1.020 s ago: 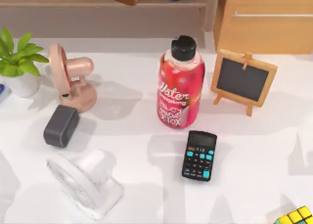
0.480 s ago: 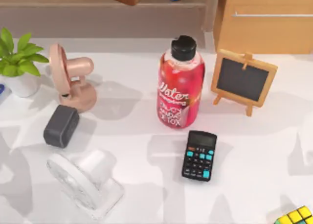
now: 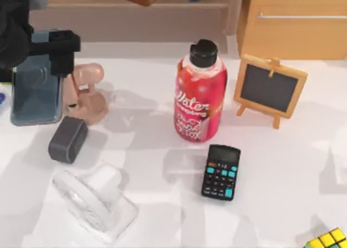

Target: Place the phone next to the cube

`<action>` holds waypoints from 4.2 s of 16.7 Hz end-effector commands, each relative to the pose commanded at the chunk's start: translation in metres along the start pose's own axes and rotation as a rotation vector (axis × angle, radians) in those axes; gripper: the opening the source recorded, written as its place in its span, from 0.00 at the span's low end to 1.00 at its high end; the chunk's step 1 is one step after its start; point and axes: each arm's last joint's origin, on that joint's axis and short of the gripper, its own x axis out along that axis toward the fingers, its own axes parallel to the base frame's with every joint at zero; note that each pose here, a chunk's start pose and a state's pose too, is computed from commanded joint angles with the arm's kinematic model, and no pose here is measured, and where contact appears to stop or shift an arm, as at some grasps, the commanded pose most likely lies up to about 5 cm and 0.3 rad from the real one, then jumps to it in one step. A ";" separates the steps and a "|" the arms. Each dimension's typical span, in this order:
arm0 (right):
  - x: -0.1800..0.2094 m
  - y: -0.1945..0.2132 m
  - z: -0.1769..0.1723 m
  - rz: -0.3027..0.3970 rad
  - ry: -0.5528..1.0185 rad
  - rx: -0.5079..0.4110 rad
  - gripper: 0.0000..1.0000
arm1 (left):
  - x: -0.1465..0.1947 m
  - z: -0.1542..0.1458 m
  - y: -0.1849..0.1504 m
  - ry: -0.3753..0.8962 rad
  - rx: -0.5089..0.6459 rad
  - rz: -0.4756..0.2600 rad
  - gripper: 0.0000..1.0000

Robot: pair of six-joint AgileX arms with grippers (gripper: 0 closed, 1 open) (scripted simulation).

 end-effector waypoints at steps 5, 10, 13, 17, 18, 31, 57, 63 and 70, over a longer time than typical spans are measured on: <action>0.000 0.000 0.000 0.000 0.000 0.000 1.00 | 0.024 -0.047 -0.137 0.200 0.024 -0.095 0.00; 0.000 0.000 0.000 0.000 0.000 0.000 1.00 | 0.051 -0.130 -0.232 0.345 0.042 -0.006 0.00; 0.000 0.000 0.000 0.000 0.000 0.000 1.00 | 0.062 -0.175 -0.264 0.362 0.043 0.057 0.00; 0.000 0.000 0.000 0.000 0.000 0.000 1.00 | 0.070 -0.205 -0.283 0.351 0.036 0.103 0.00; 0.000 0.000 0.000 0.000 0.000 0.000 1.00 | 0.071 -0.207 -0.284 0.350 0.036 0.106 0.00; 0.000 0.000 0.000 0.000 0.000 0.000 1.00 | 0.049 -0.191 -0.295 0.308 0.018 -0.005 0.00; 0.000 0.000 0.000 0.000 0.000 0.000 1.00 | 0.002 -0.171 -0.327 0.213 -0.041 -0.279 0.00; 0.000 0.000 0.000 0.000 0.000 0.000 1.00 | 0.036 -0.184 -0.313 0.244 -0.024 -0.181 0.00; 0.000 0.000 0.000 0.000 0.000 0.000 1.00 | 0.092 -0.213 -0.289 0.314 0.020 0.005 0.00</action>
